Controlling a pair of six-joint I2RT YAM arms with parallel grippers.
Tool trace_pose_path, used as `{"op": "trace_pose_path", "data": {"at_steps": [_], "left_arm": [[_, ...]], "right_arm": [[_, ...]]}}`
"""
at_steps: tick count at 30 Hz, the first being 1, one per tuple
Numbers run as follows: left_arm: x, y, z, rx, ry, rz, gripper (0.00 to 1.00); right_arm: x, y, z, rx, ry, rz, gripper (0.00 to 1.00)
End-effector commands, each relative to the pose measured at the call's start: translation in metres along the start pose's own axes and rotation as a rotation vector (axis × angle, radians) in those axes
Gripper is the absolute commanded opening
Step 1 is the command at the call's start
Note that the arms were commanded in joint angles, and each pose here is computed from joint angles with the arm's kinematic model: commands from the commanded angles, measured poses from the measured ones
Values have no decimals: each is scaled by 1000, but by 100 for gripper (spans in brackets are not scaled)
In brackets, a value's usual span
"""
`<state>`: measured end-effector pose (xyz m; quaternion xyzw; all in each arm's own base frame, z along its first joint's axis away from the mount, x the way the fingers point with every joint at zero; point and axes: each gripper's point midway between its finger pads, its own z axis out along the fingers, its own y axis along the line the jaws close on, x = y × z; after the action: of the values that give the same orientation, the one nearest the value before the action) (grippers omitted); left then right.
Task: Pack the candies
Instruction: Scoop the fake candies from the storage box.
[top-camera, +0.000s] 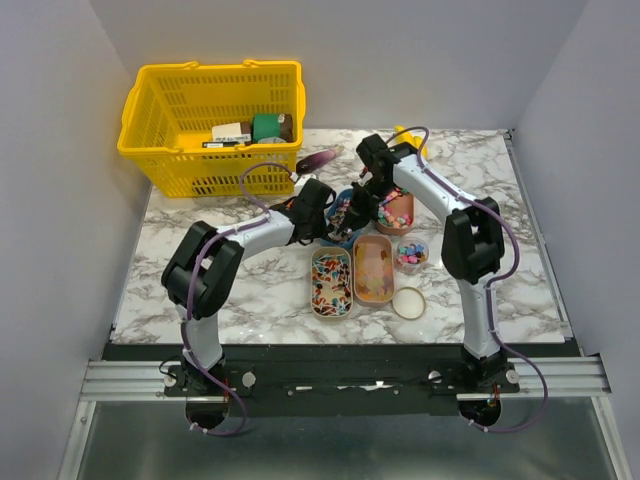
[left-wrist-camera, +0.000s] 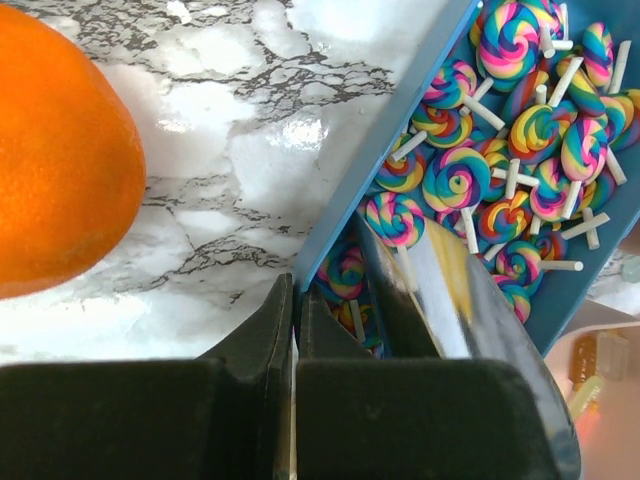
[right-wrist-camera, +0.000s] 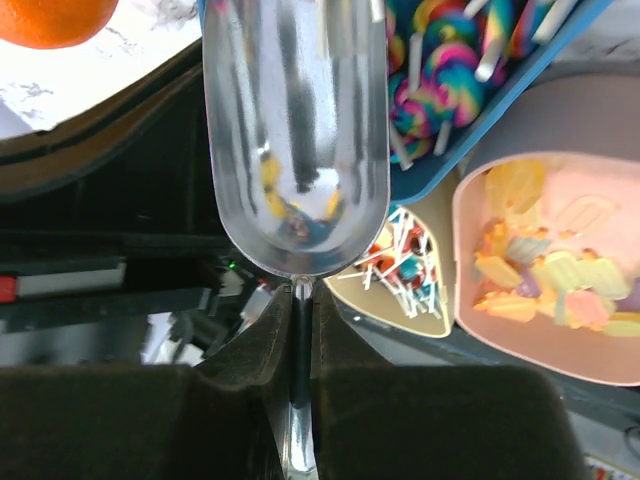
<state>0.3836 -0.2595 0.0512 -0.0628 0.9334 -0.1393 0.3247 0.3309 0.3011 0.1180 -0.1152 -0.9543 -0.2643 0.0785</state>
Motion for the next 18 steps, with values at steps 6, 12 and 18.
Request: {"op": "trace_pose_path", "data": {"at_steps": [6,12,18], "left_arm": [[13,21,-1,-138,10,25,22],[10,15,-1,-108,2,14,51],[5,15,5,-105,7,18,46]], "right_arm": [[3,10,-5,-17,28,9,1],[8,-11,-7,53,-3,4,1],[6,-32,-9,123,-31,3,1]]}}
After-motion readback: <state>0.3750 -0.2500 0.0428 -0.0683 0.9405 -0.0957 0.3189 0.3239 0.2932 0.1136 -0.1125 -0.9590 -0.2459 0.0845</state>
